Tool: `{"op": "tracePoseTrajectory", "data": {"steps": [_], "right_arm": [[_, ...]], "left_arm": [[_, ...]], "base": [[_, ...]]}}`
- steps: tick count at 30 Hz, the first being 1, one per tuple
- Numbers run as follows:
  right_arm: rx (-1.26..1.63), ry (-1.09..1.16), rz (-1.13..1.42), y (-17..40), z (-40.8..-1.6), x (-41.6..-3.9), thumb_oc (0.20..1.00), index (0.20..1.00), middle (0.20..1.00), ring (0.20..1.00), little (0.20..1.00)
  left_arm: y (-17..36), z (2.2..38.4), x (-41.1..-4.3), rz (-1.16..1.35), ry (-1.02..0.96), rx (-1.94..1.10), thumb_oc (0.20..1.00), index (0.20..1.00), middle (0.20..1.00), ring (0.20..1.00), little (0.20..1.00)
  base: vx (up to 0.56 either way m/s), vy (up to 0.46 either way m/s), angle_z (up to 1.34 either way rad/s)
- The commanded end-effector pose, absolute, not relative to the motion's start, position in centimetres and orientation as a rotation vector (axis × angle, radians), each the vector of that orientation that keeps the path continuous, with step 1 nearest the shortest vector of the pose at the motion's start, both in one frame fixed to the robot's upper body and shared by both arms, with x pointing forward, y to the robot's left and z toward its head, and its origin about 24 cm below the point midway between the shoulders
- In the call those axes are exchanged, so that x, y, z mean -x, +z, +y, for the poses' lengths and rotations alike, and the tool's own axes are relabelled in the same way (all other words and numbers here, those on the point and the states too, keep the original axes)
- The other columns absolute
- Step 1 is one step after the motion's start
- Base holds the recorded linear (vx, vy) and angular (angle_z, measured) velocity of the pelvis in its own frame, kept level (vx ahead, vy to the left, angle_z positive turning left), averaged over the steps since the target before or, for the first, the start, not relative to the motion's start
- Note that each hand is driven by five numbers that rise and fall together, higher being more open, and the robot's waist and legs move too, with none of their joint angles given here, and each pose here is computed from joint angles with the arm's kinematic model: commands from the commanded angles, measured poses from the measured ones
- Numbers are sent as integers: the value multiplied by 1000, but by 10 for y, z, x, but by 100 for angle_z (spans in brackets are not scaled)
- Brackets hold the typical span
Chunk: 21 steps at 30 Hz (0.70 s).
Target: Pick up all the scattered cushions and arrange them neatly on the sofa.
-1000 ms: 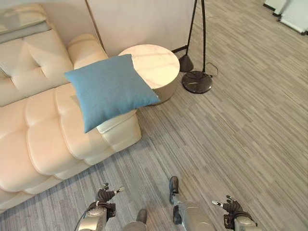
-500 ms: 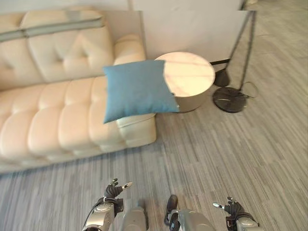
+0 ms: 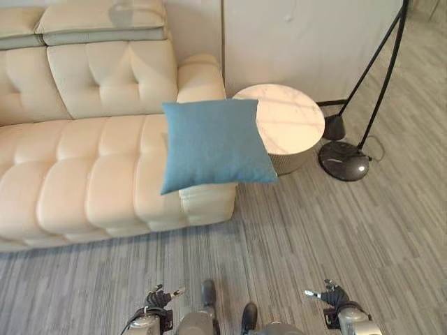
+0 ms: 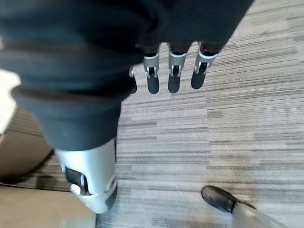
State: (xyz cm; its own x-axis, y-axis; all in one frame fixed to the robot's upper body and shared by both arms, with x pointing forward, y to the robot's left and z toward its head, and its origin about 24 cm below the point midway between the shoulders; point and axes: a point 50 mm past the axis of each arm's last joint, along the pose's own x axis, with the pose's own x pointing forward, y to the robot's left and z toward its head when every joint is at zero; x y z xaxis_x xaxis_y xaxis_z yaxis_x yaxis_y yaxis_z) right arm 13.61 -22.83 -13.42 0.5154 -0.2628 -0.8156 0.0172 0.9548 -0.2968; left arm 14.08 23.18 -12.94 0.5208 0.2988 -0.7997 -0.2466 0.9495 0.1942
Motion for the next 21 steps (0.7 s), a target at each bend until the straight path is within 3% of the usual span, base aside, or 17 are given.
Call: {"op": "tracePoseTrajectory", "data": {"steps": [1,13,18,21], "right_arm": [[287,-139,893,-118,-224,-165,1000,1000,1000,1000,1000],[242,-207,917,-121,-231,-158,1000,1000,1000,1000,1000],[250,-203,923,-121,-232,-156,1000,1000,1000,1000,1000],[273,-203,908,-117,-240,-160,1000,1000,1000,1000,1000]], "left_arm": [[-116,249,-152,900,341,-137,1000,1000,1000,1000,1000],[-97,243,-183,779,265,-171,1000,1000,1000,1000,1000],[-101,239,-177,795,251,-172,1000,1000,1000,1000,1000],[-110,237,-166,843,271,-129,1000,1000,1000,1000,1000]], "base": [[134,206,-11],[190,-15,35],[195,-105,18],[454,-427,-28]]}}
